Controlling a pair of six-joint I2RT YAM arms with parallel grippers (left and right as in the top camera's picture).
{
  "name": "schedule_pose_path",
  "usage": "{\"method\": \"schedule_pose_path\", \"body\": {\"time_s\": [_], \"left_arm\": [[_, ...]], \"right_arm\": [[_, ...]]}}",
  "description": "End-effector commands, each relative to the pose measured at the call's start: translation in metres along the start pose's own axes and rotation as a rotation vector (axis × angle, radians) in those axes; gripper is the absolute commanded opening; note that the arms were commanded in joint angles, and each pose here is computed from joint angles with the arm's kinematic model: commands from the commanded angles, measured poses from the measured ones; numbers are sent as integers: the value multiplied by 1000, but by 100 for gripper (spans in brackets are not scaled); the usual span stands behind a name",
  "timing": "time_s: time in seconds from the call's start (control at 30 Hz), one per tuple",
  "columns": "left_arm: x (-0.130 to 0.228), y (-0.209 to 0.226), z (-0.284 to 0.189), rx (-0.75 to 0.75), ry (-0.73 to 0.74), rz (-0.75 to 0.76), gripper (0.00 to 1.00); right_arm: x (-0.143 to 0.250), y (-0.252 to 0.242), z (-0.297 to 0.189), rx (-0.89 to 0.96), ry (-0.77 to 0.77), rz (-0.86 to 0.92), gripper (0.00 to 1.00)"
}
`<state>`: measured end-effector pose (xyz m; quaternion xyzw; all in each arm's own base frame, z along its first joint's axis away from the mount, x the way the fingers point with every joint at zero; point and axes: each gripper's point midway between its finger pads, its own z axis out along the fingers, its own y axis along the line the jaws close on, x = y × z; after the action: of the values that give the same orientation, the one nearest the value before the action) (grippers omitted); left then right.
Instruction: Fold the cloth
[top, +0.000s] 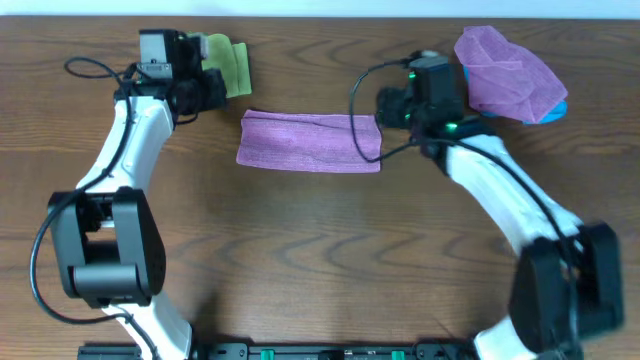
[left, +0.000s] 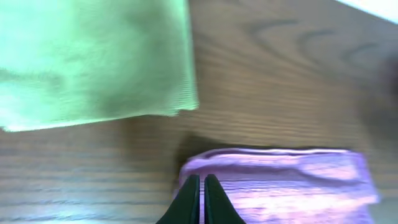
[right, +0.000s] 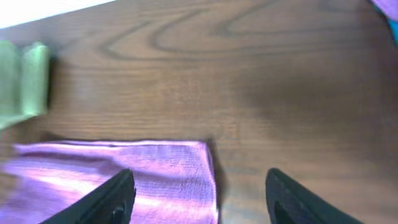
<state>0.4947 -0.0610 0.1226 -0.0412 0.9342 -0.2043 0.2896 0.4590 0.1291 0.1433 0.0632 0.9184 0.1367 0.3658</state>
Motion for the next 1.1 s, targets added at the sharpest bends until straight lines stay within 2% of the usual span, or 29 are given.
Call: {"method": "schedule_pose_path", "body": {"time_s": [0.0, 0.13, 0.33, 0.6, 1.07], "left_arm": [[24, -25, 23, 43, 80, 12, 6], [54, -36, 58, -5, 154, 66, 5], [88, -32, 88, -46, 244, 81, 6], [97, -19, 96, -95, 268, 78, 6], [117, -21, 109, -113, 312, 94, 6]], "right_arm": [[6, -1, -14, -53, 63, 196, 69], [46, -3, -8, -135, 193, 314, 72], [108, -3, 7, -251, 274, 467, 72], [162, -9, 9, -293, 314, 604, 73], [171, -13, 18, -192, 200, 609, 73]]}}
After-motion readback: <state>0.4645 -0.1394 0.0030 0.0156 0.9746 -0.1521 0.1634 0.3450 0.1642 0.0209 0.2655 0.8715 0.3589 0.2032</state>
